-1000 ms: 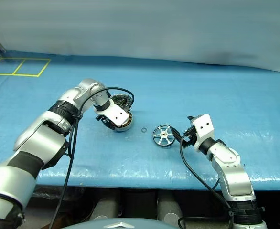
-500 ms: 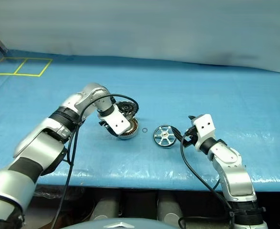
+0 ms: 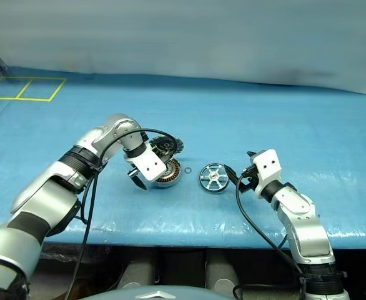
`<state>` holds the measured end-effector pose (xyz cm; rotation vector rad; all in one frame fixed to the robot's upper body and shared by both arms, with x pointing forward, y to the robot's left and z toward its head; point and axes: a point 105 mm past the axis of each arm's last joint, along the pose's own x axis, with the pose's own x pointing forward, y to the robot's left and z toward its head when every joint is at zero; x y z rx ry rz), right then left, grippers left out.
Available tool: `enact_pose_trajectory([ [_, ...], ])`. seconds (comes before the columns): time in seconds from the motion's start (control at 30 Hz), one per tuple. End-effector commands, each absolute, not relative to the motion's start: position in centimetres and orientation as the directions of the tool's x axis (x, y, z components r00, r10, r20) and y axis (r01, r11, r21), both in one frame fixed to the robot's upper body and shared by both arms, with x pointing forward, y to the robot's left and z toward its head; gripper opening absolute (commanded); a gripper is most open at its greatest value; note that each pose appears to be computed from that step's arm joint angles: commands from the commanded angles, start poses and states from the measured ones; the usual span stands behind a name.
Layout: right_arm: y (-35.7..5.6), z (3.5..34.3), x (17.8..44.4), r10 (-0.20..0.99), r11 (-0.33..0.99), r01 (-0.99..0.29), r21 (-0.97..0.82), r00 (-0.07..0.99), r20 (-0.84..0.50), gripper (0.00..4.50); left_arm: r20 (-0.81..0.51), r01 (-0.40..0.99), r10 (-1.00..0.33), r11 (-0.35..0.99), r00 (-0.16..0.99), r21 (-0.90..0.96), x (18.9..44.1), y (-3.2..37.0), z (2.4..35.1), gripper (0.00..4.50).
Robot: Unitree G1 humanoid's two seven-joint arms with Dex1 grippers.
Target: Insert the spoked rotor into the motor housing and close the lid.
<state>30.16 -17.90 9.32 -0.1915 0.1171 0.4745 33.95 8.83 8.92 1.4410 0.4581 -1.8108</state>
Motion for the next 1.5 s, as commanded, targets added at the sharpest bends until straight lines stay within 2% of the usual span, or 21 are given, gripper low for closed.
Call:
enact_pose_trajectory([
  [0.03,-17.5,10.6,30.5,0.454,0.867,-0.466,-0.176,0.885,-0.105,4.50,-0.867,0.771,-0.492,-0.581,-0.077,0.262,33.5,7.6,11.5,3.99],
  [0.3,-16.8,10.6,30.7,0.478,0.856,-0.488,-0.169,0.873,-0.099,4.50,-0.728,0.868,-0.672,-0.435,-0.134,0.241,30.5,9.1,13.7,3.99],
  [0.47,-16.1,10.2,30.6,0.498,0.847,-0.509,-0.154,0.861,-0.104,4.50,-0.687,0.916,-0.720,-0.338,-0.103,0.216,29.9,10.8,13.5,3.99],
  [0.63,-14.6,10.6,30.2,0.513,0.843,-0.517,-0.145,0.856,-0.070,4.50,-0.473,0.974,-0.879,-0.057,0.056,0.220,30.3,11.5,13.7,3.99],
  [0.77,-12.1,10.7,29.5,0.567,0.812,-0.568,-0.132,0.822,-0.052,4.50,-0.312,0.977,-0.931,0.145,0.188,0.158,30.0,12.0,13.0,3.99],
  [0.87,-9.9,10.6,28.7,0.627,0.770,-0.628,-0.113,0.777,-0.048,4.50,-0.245,0.966,-0.935,0.243,0.258,0.091,29.4,12.3,11.8,3.99],
  [0.93,-8.5,10.2,28.2,0.664,0.740,-0.666,-0.094,0.746,-0.058,4.50,-0.245,0.951,-0.920,0.306,0.306,0.041,28.9,12.8,10.3,3.99],
  [1.13,-5.9,9.3,26.6,0.752,0.656,-0.755,-0.016,0.655,-0.079,4.50,-0.228,0.926,-0.902,0.377,0.366,-0.005,28.2,13.6,9.4,3.99],
  [1.5,-5.7,6.4,26.8,0.753,0.657,-0.742,0.134,0.641,-0.150,4.50,-0.216,0.915,-0.896,0.403,0.389,-0.024,27.7,13.8,9.3,3.99],
])
